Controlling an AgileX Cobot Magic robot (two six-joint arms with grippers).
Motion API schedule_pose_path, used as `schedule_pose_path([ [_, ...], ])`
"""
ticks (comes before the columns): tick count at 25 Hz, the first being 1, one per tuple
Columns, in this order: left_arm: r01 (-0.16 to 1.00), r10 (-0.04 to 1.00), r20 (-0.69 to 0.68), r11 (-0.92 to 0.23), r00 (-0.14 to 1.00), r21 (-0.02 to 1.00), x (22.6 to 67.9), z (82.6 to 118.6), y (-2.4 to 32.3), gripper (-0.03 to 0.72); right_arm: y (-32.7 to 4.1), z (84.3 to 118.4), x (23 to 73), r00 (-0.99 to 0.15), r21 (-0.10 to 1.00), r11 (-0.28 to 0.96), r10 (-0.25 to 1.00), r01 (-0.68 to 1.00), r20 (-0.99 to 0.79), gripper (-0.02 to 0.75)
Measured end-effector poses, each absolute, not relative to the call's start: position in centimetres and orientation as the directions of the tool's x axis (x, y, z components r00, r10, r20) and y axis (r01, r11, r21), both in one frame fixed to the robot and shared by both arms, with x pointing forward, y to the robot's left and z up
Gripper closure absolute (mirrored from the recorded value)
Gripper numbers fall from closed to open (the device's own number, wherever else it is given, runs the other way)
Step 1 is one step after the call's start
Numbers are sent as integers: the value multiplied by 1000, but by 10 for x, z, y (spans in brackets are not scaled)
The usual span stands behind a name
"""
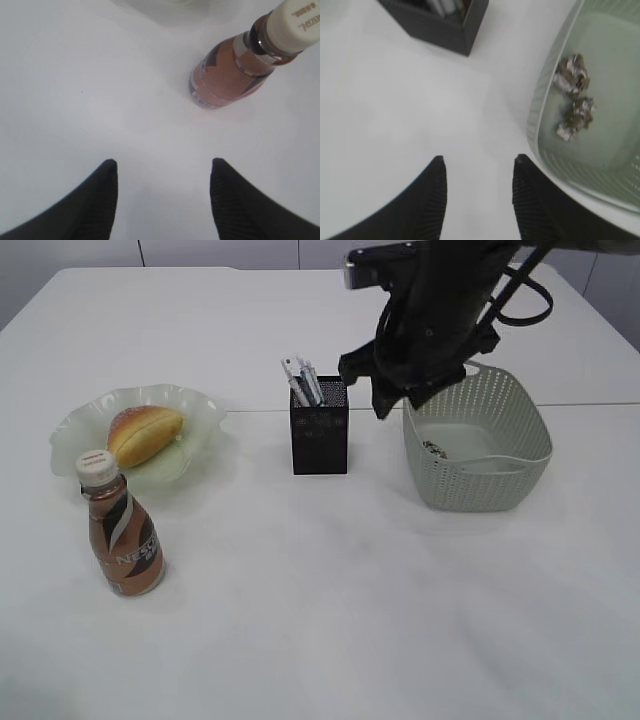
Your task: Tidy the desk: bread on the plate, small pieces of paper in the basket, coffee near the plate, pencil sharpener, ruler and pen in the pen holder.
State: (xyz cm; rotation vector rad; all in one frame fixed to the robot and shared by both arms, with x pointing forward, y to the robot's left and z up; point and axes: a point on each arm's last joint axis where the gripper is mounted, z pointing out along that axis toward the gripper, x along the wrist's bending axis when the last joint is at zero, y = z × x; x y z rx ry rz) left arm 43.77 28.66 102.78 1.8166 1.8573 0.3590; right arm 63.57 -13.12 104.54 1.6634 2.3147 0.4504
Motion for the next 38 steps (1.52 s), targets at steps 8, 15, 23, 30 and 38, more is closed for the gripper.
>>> schedule_pose_path([
  [8, 862, 988, -149, 41, 40, 506, 436, 1026, 288, 255, -144, 1071, 606, -356, 333, 352, 933, 875, -51, 428],
  [15, 876, 986, -156, 27, 55, 482, 420, 1034, 287, 255, -171, 1110, 562, -356, 391, 376, 926, 840, -125, 428],
  [23, 797, 982, -162, 24, 93, 604, 364, 1072, 285, 255, -202, 1142, 491, -358, 455, 380, 923, 805, -137, 428],
  [30, 683, 979, -134, -8, 155, 730, 287, 1092, 283, 255, -232, 1155, 423, -347, 542, 362, 928, 758, -135, 428],
  [38, 551, 977, -85, -37, 195, 834, 223, 1087, 282, 255, -265, 1157, 347, -326, 670, 321, 937, 669, -124, 429],
])
